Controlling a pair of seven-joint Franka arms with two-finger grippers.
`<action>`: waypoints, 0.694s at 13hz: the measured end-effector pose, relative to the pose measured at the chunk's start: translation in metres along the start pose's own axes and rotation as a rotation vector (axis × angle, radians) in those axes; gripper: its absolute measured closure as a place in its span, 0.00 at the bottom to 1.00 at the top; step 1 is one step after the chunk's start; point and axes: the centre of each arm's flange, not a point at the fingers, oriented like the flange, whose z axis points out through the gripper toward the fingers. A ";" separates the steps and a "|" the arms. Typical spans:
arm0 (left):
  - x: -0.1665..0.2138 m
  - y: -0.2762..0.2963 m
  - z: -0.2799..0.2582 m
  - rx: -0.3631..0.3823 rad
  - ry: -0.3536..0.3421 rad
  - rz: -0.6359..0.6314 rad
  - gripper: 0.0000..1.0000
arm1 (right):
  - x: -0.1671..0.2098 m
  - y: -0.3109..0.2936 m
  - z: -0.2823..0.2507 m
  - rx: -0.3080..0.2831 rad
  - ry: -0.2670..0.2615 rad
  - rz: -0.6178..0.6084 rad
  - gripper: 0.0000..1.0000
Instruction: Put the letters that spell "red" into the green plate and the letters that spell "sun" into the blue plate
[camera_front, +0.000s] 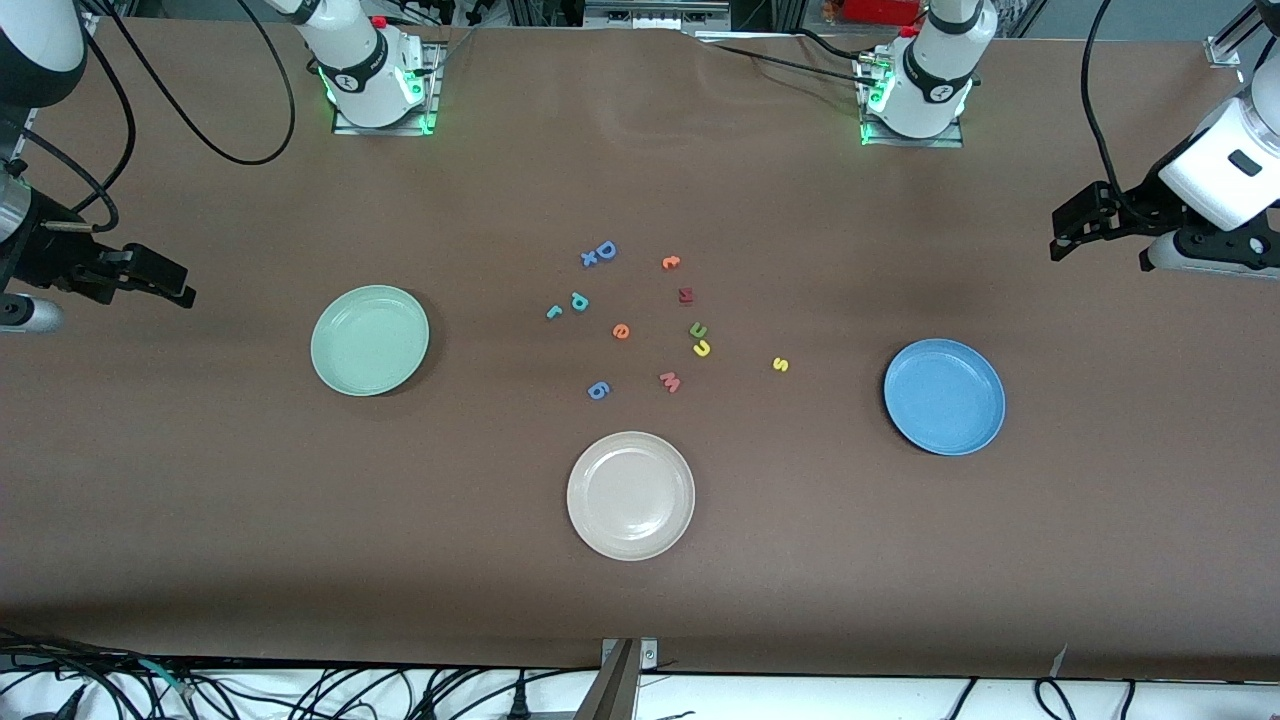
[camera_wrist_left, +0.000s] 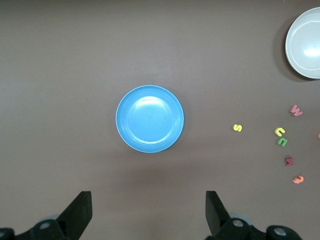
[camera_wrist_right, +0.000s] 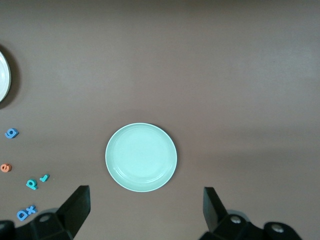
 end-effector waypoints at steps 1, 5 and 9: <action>0.000 0.000 0.000 0.000 0.000 0.000 0.00 | 0.000 0.000 0.000 0.000 0.000 0.000 0.00; 0.000 0.000 0.000 0.000 0.000 0.000 0.00 | 0.000 0.001 0.000 0.000 -0.002 0.001 0.00; -0.001 0.000 0.005 -0.001 -0.019 0.000 0.00 | 0.000 0.001 0.001 -0.001 -0.005 0.002 0.00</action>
